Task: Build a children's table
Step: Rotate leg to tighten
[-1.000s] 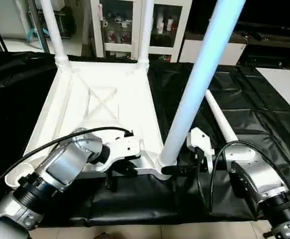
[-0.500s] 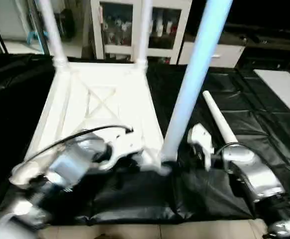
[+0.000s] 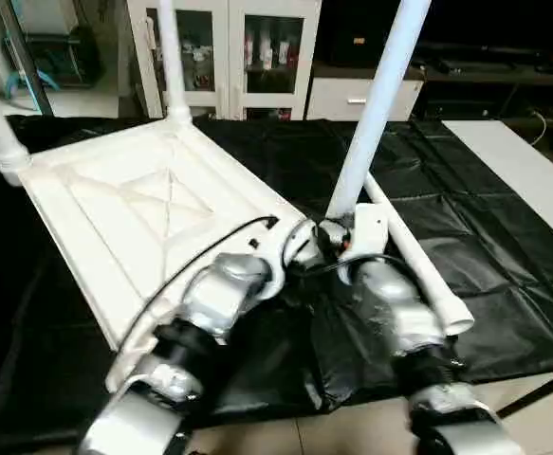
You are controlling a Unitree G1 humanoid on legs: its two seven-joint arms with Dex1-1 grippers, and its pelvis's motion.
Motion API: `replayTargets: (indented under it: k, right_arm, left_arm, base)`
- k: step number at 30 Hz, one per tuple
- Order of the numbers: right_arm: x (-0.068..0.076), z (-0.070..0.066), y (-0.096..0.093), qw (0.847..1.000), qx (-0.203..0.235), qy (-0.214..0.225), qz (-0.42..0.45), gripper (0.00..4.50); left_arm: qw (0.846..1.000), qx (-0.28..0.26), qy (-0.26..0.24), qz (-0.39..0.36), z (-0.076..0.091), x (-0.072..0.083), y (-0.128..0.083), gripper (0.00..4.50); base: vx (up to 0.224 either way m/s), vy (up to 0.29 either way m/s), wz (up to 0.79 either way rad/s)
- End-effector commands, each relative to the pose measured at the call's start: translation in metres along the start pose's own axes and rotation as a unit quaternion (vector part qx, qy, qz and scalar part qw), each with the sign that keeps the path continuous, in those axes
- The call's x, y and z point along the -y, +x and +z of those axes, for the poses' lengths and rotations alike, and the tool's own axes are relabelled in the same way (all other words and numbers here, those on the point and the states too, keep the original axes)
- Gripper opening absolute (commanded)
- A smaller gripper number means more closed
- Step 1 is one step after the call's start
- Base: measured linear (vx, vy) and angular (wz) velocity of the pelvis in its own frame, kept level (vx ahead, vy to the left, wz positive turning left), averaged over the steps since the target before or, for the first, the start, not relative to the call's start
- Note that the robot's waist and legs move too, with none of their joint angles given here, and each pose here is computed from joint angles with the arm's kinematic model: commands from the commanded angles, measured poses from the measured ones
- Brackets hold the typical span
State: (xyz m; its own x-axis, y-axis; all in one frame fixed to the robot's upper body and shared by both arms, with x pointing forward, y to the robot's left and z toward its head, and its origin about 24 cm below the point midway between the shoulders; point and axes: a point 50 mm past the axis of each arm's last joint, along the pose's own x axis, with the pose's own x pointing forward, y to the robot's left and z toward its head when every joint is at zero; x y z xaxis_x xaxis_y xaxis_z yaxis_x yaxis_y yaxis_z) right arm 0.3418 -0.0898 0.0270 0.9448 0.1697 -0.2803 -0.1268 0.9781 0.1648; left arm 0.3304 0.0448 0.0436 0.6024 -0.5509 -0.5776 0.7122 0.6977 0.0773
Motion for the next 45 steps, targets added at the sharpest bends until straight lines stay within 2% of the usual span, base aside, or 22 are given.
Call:
replayTargets:
  k: [1,3,5,7,11,13,15,16,18,19,20,21,24,25,27,32,39,40,42,43,45]
  right_arm:
    - [-0.012,-0.026,-0.004,0.998,-0.051,0.003,0.019,2.61]
    - [-0.011,-0.018,-0.003,0.999,-0.031,-0.012,0.025,2.61]
    - [-0.008,-0.012,-0.003,0.999,-0.008,-0.007,0.051,2.61]
    - [-0.003,-0.007,-0.005,0.998,0.014,-0.023,0.057,3.31]
    - [0.007,0.004,-0.009,0.996,0.039,-0.025,0.071,3.52]
    - [0.02,0.014,-0.013,0.994,0.05,-0.039,0.085,3.78]
    - [0.031,0.022,-0.02,0.989,0.047,-0.065,0.128,3.85]
    - [0.036,0.024,-0.024,0.984,0.043,-0.077,0.153,4.08]
    - [0.04,0.026,-0.027,0.979,0.037,-0.091,0.177,4.21]
    - [0.044,0.027,-0.034,0.968,0.028,-0.122,0.216,4.26]
    - [0.045,0.027,-0.036,0.965,0.025,-0.131,0.228,4.26]
    - [0.046,0.026,-0.041,0.957,0.016,-0.144,0.253,4.45]
    - [0.049,0.022,-0.061,0.912,-0.03,-0.187,0.363,4.45]
    - [0.049,0.021,-0.063,0.908,-0.034,-0.19,0.372,4.45]
    - [0.05,0.016,-0.081,0.858,-0.083,-0.213,0.46,4.45]
    - [0.047,0.018,-0.083,0.833,-0.093,-0.235,0.492,4.45]
    - [0.041,0.02,-0.083,0.816,-0.101,-0.24,0.515,4.45]
    - [0.04,0.019,-0.084,0.808,-0.106,-0.239,0.527,4.45]
    - [0.039,0.017,-0.085,0.803,-0.111,-0.238,0.535,4.45]
    - [0.038,0.016,-0.085,0.799,-0.115,-0.238,0.54,4.2]
    - [0.038,0.015,-0.085,0.798,-0.117,-0.24,0.541,4.09]
  left_arm:
    - [0.997,0.046,0.006,0.054,0.015,-0.012,-0.003,0.0]
    - [0.997,0.047,0.025,0.048,0.015,-0.014,-0.005,0.0]
    - [0.998,0.041,0.037,0.038,0.011,-0.017,-0.007,0.0]
    - [0.998,0.04,0.04,0.035,0.008,-0.019,-0.009,0.0]
    - [0.998,0.032,0.054,0.011,0.003,-0.02,-0.014,0.0]
    - [0.997,-0.001,0.072,-0.042,-0.01,-0.017,-0.021,0.0]
    - [0.986,-0.039,0.113,-0.12,-0.028,-0.012,-0.031,0.0]
    - [0.98,-0.05,0.12,-0.149,-0.034,-0.011,-0.036,0.0]
    - [0.975,-0.058,0.126,-0.175,-0.039,-0.009,-0.041,0.0]
    - [0.967,-0.072,0.135,-0.203,-0.045,-0.008,-0.047,0.0]
    - [0.965,-0.076,0.138,-0.211,-0.047,-0.008,-0.048,0.0]
    - [0.959,-0.082,0.146,-0.228,-0.05,-0.007,-0.052,0.0]
    - [0.946,-0.103,0.16,-0.264,-0.056,-0.008,-0.062,0.0]
    - [0.945,-0.104,0.16,-0.267,-0.056,-0.008,-0.063,0.0]
    - [0.921,-0.121,0.18,-0.324,-0.059,-0.003,-0.073,0.0]
    - [0.902,-0.135,0.192,-0.363,-0.059,0.005,-0.079,0.0]
    - [0.9,-0.137,0.198,-0.362,-0.057,0.006,-0.08,0.0]
    - [0.9,-0.138,0.198,-0.362,-0.056,0.006,-0.08,0.0]
    - [0.901,-0.139,0.198,-0.359,-0.056,0.005,-0.08,0.0]
    - [0.902,-0.141,0.198,-0.357,-0.056,0.004,-0.08,0.0]
    - [0.903,-0.142,0.198,-0.355,-0.057,0.003,-0.081,0.0]
  base:
    - [0.0,0.0,0.0]
    - [0.0,0.0,0.0]
    - [0.0,0.0,0.0]
    - [0.0,0.0,0.0]
    - [0.0,0.0,0.0]
    - [0.0,0.0,0.0]
    - [0.0,0.0,0.0]
    - [0.0,0.0,0.0]
    - [0.0,0.0,0.0]
    - [0.0,0.0,0.0]
    - [0.0,0.0,0.0]
    - [0.0,0.0,0.0]
    - [0.0,0.0,0.0]
    - [0.0,0.0,0.0]
    - [0.0,0.0,0.0]
    - [0.0,0.0,0.0]
    - [0.0,0.0,0.0]
    - [0.0,0.0,0.0]
    - [0.0,0.0,0.0]
    - [0.0,0.0,0.0]
    - [0.0,0.0,0.0]
